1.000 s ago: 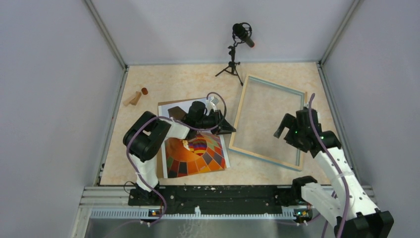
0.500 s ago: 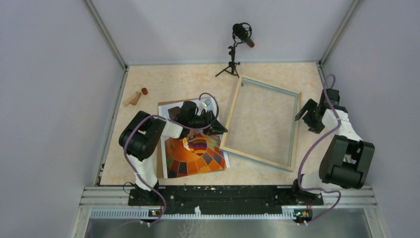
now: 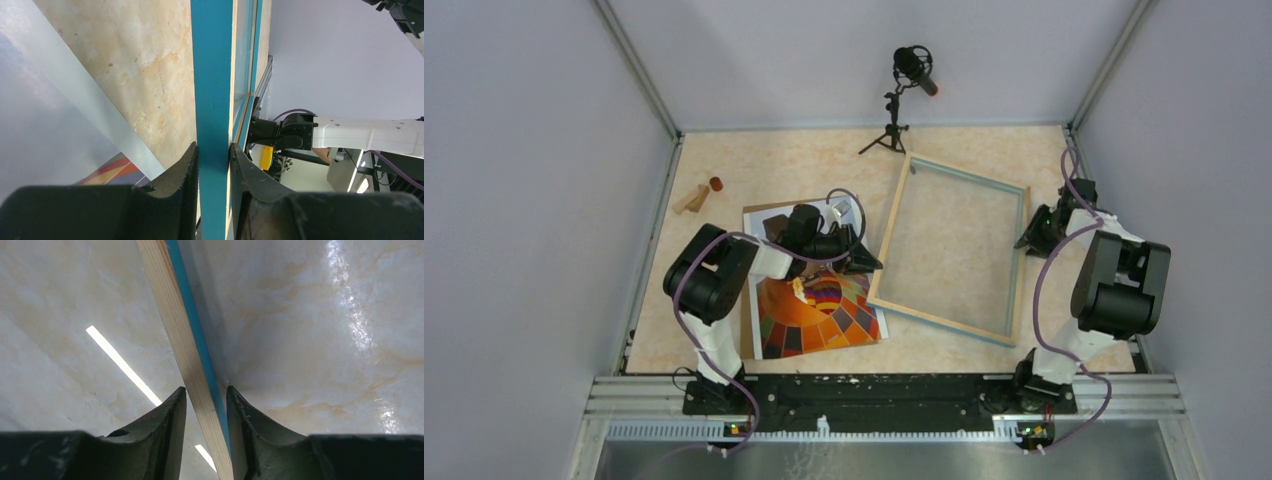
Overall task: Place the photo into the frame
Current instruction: Adjust the photo frame item on the photo frame.
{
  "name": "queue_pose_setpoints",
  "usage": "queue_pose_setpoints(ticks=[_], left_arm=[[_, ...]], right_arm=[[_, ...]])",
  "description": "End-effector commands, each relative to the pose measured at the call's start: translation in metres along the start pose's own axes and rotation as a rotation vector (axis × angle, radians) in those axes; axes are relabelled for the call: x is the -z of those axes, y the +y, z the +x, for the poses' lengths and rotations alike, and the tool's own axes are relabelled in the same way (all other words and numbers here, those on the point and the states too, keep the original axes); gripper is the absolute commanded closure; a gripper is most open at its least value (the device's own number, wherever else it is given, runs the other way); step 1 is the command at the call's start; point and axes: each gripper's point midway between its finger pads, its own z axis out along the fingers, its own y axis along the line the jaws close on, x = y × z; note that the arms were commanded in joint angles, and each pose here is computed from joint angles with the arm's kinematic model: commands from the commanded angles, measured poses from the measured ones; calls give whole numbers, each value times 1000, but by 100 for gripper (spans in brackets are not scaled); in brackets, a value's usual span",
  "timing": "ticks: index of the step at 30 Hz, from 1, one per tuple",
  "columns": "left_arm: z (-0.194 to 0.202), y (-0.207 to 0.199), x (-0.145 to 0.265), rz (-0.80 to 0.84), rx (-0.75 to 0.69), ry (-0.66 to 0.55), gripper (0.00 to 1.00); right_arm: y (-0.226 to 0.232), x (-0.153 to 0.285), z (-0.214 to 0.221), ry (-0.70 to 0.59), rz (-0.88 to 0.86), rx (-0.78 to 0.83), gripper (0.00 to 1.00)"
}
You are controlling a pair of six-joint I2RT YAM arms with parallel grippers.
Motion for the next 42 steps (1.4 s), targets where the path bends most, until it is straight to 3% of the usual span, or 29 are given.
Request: queue_pose_setpoints(ticks=[1,4,8,11,18,21,25,29,36,40,42], left_arm=[[-9,-28,6,90,-79,-23,100],[-14,-45,5,164,-72,-30,93],[-21,-77,5,272,-112,-46,74],[-20,-97,3,322,-144,-36,67],[-10,-144,-6,397,-261,2,37],[-12,-157,-13,399,-312,18,22],[-29,-147,-30,320,-320,18,4],[-50,-141,-50,294,-328,51,2],[-73,-165,-59,375,-397,7,3],[-73,-167,-62,433,-351,15,17],[-70,-163,-64,438,-317,27,8]], right_arm=[[14,1,-23,-80,-88,22,66],[17,3,-23,-94,-111,12,70],[24,1,-18,-97,-169,-2,72],[26,0,-17,-97,-197,-13,76],[29,-3,-14,-95,-253,-23,92],[33,-4,-12,-91,-291,-21,96],[34,-4,-13,-94,-322,-21,98],[34,-6,-12,-89,-340,-16,100],[37,-7,-14,-86,-366,-12,100],[38,-7,-15,-87,-373,-13,100],[39,-5,-15,-86,-377,-14,100]])
